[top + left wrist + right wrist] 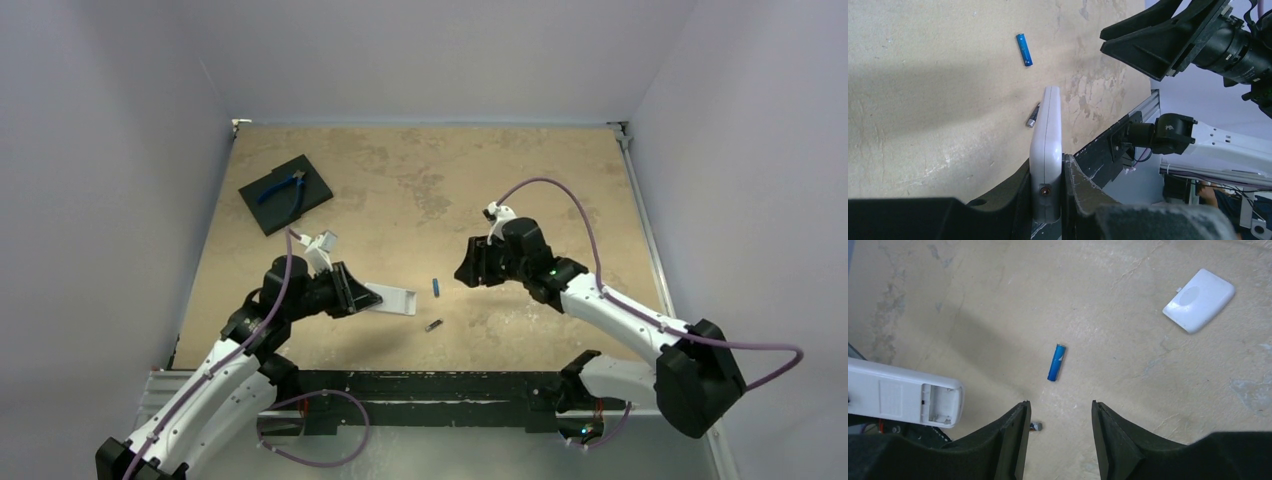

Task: Load the batteries into the remote control
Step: Place the battery cover at the center of the board, then pick up the battery from the center of the board, then place the remote control at the center of the board.

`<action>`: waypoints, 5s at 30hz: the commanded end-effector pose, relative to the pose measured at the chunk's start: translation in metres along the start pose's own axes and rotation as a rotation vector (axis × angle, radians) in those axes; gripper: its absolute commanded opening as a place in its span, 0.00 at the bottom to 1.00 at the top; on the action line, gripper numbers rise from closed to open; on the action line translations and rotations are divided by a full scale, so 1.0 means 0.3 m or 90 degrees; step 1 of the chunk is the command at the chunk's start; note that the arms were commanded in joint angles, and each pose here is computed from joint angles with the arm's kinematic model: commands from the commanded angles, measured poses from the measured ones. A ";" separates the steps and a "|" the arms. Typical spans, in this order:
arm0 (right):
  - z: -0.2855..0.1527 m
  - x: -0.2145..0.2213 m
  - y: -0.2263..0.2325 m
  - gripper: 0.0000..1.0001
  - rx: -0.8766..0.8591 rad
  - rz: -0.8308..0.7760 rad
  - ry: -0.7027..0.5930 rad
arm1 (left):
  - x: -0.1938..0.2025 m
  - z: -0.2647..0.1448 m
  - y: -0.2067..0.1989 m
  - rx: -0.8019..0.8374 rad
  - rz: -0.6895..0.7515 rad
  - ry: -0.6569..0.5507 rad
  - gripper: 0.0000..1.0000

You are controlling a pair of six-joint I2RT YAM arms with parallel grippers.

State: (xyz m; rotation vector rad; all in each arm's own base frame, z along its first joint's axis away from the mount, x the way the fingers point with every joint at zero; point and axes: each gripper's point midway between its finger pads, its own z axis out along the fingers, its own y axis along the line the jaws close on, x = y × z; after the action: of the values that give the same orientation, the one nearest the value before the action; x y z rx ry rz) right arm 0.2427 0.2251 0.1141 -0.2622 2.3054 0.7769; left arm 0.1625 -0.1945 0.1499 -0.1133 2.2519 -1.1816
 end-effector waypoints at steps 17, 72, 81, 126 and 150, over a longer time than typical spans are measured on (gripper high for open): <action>0.145 0.006 0.079 0.57 0.114 -0.050 -0.003 | -0.024 -0.010 0.022 -0.027 0.010 -0.026 0.00; 0.313 0.206 0.044 0.26 0.267 -0.150 0.107 | -0.017 -0.015 0.050 -0.038 -0.011 -0.046 0.00; 0.299 0.206 0.062 0.01 0.266 -0.157 0.106 | -0.015 -0.003 0.065 -0.036 -0.053 -0.062 0.00; 0.033 0.148 0.148 0.00 0.123 -0.114 0.029 | 0.086 0.217 0.182 -0.056 -0.270 -0.087 0.31; 0.048 0.160 0.148 0.00 0.121 -0.114 0.036 | 0.107 0.110 0.209 -0.148 -0.178 -0.057 0.46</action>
State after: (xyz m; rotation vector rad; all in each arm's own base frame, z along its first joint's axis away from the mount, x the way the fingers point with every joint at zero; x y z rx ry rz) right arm 0.1956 0.2631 0.0859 -0.4198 2.3818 0.4167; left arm 0.1638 -0.1964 0.0573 -0.6486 2.3394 -1.0837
